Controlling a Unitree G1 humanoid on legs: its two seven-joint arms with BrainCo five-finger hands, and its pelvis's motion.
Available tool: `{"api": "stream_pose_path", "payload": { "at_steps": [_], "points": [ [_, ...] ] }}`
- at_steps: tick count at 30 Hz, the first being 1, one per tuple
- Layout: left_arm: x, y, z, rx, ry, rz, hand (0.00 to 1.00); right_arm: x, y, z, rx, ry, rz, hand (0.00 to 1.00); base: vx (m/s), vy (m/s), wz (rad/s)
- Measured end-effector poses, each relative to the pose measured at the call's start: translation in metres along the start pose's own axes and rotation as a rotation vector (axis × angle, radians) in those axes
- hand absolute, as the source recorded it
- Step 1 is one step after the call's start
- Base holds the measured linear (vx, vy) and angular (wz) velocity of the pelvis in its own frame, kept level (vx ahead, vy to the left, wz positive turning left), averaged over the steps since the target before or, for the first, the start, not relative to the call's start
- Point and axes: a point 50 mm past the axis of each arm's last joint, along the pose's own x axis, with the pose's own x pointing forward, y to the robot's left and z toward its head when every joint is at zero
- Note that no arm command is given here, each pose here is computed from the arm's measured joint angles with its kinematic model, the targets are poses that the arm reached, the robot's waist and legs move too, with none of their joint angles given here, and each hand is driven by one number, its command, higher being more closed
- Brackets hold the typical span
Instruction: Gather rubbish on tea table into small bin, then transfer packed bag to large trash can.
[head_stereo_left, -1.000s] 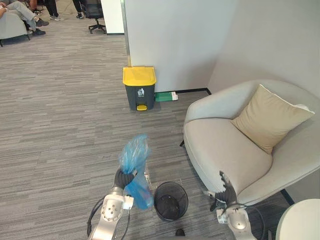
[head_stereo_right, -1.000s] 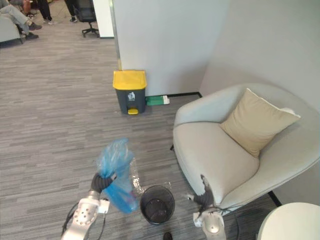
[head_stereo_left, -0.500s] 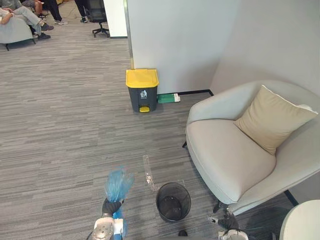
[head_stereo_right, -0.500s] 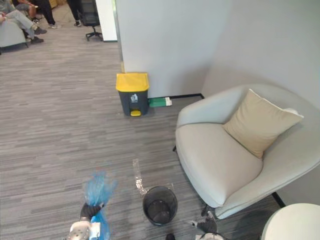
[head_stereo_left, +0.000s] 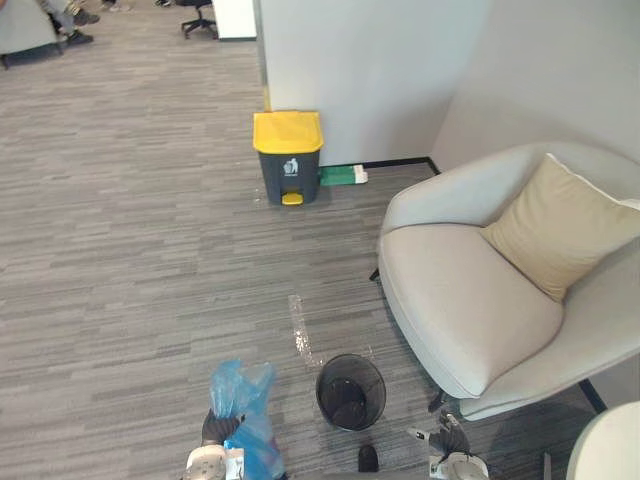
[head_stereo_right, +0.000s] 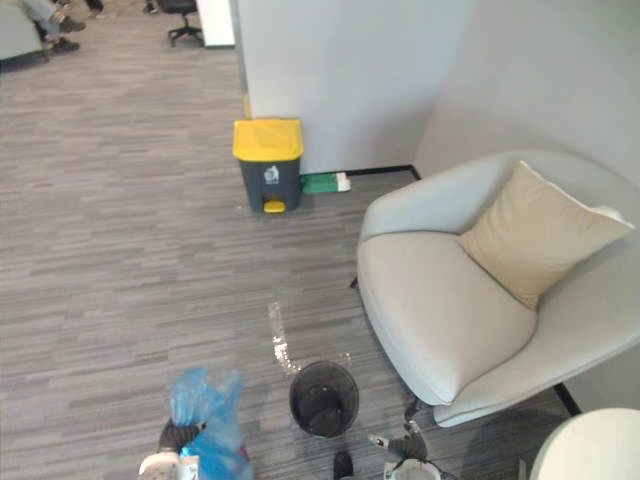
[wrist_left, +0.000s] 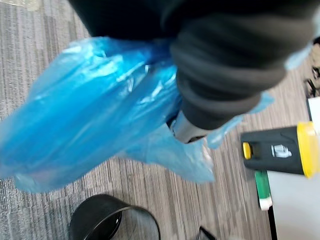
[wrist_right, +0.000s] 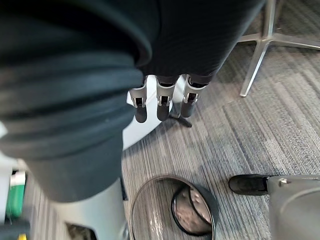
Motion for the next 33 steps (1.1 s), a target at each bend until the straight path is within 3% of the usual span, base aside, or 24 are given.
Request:
{"api": "stream_pose_path", "payload": {
  "at_steps": [4, 9, 14, 19, 25, 33],
  "points": [
    [0.002, -0.014, 0.026, -0.046, -0.103, -0.035, 1.0, 0.005, 0.003, 0.015, 0.018, -0.038, -0.008, 0.0, 0.01, 0.091, 1.19],
    [0.0, -0.013, 0.024, -0.06, -0.1, -0.033, 1.0, 0.011, 0.003, 0.036, 0.069, -0.094, -0.028, 0.0, 0.02, 0.157, 0.57],
    [0.004, -0.01, 0.032, 0.015, -0.132, -0.062, 1.0, 0.008, 0.012, 0.028, 0.091, -0.063, -0.015, 0.0, 0.04, 0.196, 0.5],
    [0.006, -0.007, 0.036, 0.048, -0.145, -0.064, 1.0, 0.015, 0.029, 0.049, 0.07, -0.089, 0.033, 0.0, -0.07, 0.104, -0.13],
    [0.005, -0.006, 0.027, 0.074, -0.116, -0.065, 1.0, 0.01, 0.032, 0.035, 0.055, -0.055, 0.045, 0.0, 0.0, -0.081, 0.1],
    [0.005, -0.027, 0.03, 0.09, -0.122, -0.145, 1.0, 0.009, 0.016, 0.025, 0.052, -0.038, 0.004, 0.0, 0.1, -0.072, 0.09]
  ]
}}
